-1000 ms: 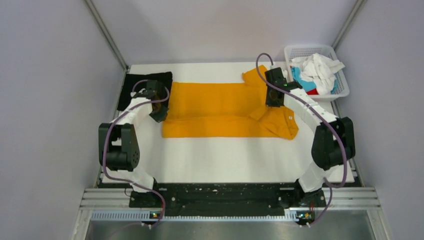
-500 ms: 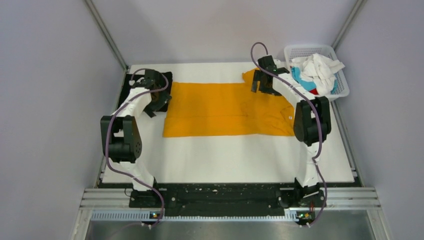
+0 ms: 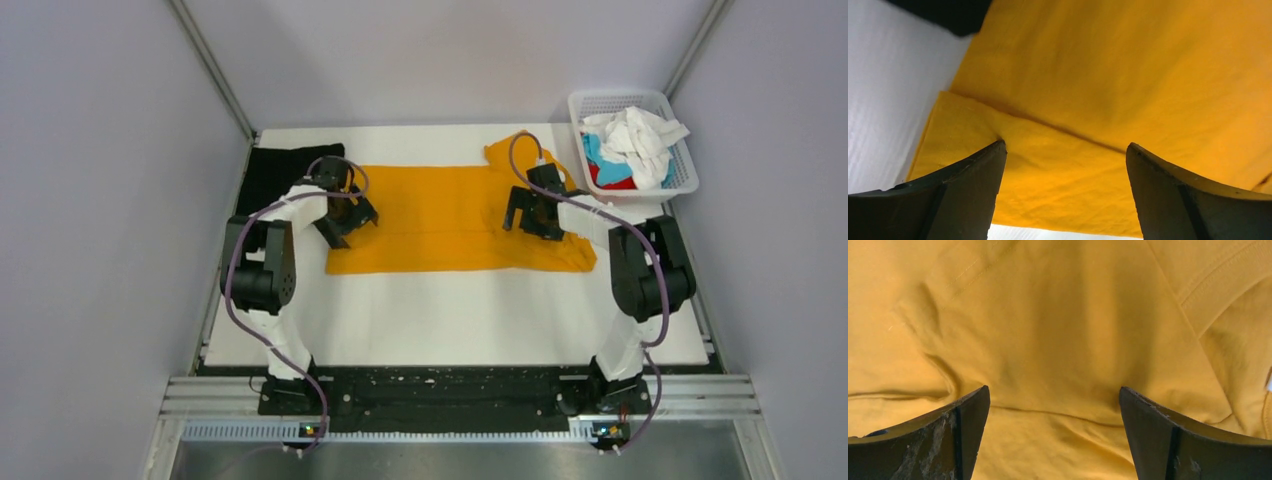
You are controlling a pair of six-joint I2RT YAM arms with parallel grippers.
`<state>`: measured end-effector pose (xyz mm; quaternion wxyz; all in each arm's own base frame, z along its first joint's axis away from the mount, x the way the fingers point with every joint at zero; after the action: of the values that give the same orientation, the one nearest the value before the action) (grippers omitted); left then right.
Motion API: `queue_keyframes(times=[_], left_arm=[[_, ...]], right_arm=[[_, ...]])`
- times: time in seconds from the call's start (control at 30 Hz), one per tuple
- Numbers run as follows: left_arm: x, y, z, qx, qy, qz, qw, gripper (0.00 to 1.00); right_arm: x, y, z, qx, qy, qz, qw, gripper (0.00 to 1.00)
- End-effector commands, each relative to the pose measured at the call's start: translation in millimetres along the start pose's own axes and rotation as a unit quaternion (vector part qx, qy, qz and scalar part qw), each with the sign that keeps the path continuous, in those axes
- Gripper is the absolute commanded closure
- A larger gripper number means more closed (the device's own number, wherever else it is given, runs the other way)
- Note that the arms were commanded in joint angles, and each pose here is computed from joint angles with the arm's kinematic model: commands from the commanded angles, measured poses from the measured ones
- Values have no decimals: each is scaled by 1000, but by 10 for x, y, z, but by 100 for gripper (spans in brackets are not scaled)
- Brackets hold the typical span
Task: Fold and stack the t-shirts
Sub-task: Fold the flattened tshirt in 1/3 of the way
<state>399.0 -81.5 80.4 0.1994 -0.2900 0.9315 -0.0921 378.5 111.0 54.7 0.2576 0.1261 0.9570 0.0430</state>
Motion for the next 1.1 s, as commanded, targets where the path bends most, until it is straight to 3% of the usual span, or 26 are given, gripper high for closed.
queue_keyframes(times=[0.0, 0.23, 0.57, 0.7, 0.83, 0.93, 1.07], left_arm=[[328, 138, 165, 0, 36, 3, 999, 6], [1082, 722, 21, -25, 88, -10, 996, 7], [1809, 1351, -397, -32, 91, -55, 994, 6], [1813, 1275, -552, 23, 59, -64, 996, 1], [1769, 1509, -715, -44, 25, -66, 997, 1], [1717, 1527, -772, -46, 7, -61, 997, 1], [1460, 1265, -888, -4, -24, -54, 998, 1]], right_arm=[[214, -38, -90, -29, 2, 31, 999, 1], [845, -312, -383, -28, 27, 37, 999, 2], [1594, -455, -844, -40, 37, 79, 995, 2], [1715, -500, -897, -53, 37, 83, 994, 2], [1688, -522, -963, -57, 21, 86, 994, 2], [1597, -465, -1042, -74, 7, 86, 994, 2], [1236, -294, -1252, -105, -45, 65, 991, 1]])
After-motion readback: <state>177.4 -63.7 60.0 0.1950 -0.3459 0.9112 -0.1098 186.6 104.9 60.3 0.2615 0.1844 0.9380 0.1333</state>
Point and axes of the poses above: each gripper's point midway between its finger pads, its own z axis out along the fingers, its own y axis along the line the jaws close on, x = y × z, the point moved 3 cm from there along -z, back along the fingers, and after that the axes turned 3 degrees about z, right-handed, at the moved point
